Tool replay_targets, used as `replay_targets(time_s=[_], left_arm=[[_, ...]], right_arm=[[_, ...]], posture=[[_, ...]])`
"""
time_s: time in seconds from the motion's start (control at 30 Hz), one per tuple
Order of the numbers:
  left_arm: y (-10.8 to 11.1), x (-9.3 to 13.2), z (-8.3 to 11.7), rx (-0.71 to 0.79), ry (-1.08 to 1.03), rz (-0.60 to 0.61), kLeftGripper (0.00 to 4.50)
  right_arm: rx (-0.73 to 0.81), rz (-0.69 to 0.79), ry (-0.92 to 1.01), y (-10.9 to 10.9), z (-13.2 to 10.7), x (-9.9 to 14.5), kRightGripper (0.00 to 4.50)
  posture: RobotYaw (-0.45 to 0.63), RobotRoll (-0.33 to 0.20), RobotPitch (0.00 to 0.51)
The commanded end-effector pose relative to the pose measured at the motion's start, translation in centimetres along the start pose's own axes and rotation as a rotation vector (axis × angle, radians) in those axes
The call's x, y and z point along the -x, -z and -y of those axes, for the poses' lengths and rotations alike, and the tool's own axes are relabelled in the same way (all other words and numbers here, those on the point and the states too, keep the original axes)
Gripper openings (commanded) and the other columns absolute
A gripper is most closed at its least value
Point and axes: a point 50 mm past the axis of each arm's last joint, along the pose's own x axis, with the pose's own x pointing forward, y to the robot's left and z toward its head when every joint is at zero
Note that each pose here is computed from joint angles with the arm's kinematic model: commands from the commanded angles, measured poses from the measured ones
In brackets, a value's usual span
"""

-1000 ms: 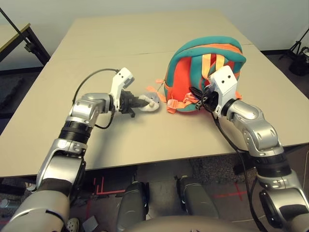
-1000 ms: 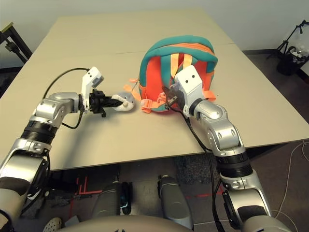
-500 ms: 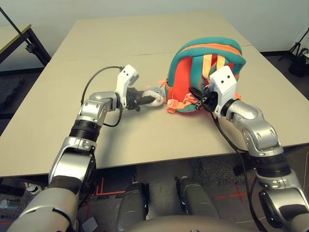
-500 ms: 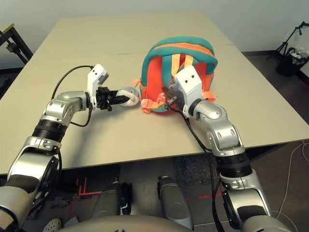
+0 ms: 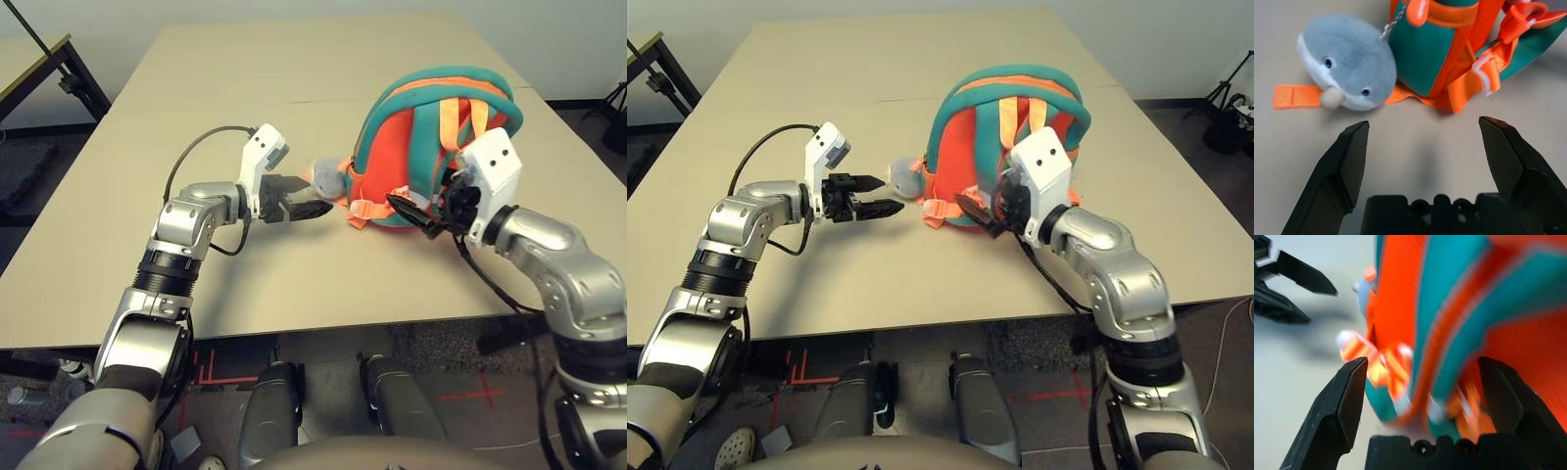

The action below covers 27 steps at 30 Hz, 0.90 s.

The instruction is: Put the pencil case into the backpack and zip it.

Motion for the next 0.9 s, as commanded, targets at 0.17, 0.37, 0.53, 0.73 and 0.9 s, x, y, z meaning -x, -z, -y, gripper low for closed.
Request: replay_targets(time_s=[0.17, 0.37, 0.53, 0.73, 0.9], left_arm=[[-0.7, 0.1, 0.0, -0.008, 0.013, 0.018, 4.5], [-0.6, 0.3, -0.4, -0.007, 0.005, 0.022, 4.5], [-0.6, 1.0, -0.7, 0.004, -0.04, 0.07, 4.5], [-0.7, 2.3, -2.0, -0.005, -0.241, 0.304, 4.5], [0.4, 3.8, -3.7, -0.035, -0.522, 0.431, 4.5]], right_arm=[[-0.042, -0.008, 0.081, 0.2, 1.3, 3.0, 4.46], [-0.041, -0.028, 0.267, 1.5, 4.4, 5.1, 4.46], [-0.054, -0.006, 0.481, 2.9, 7.3, 6.2, 4.46], [-0.071, 0.106, 0.597, 4.1, 9.1, 5.3, 4.46], [-0.012, 0.19, 0.641, 4.7, 10.2, 4.5, 4.46]], posture=[[-0.26, 0.0, 0.163], [-0.26, 0.0, 0.164], [-0.26, 0.0, 0.165], [-0.23, 0.0, 0.165], [-0.21, 0.0, 0.165]])
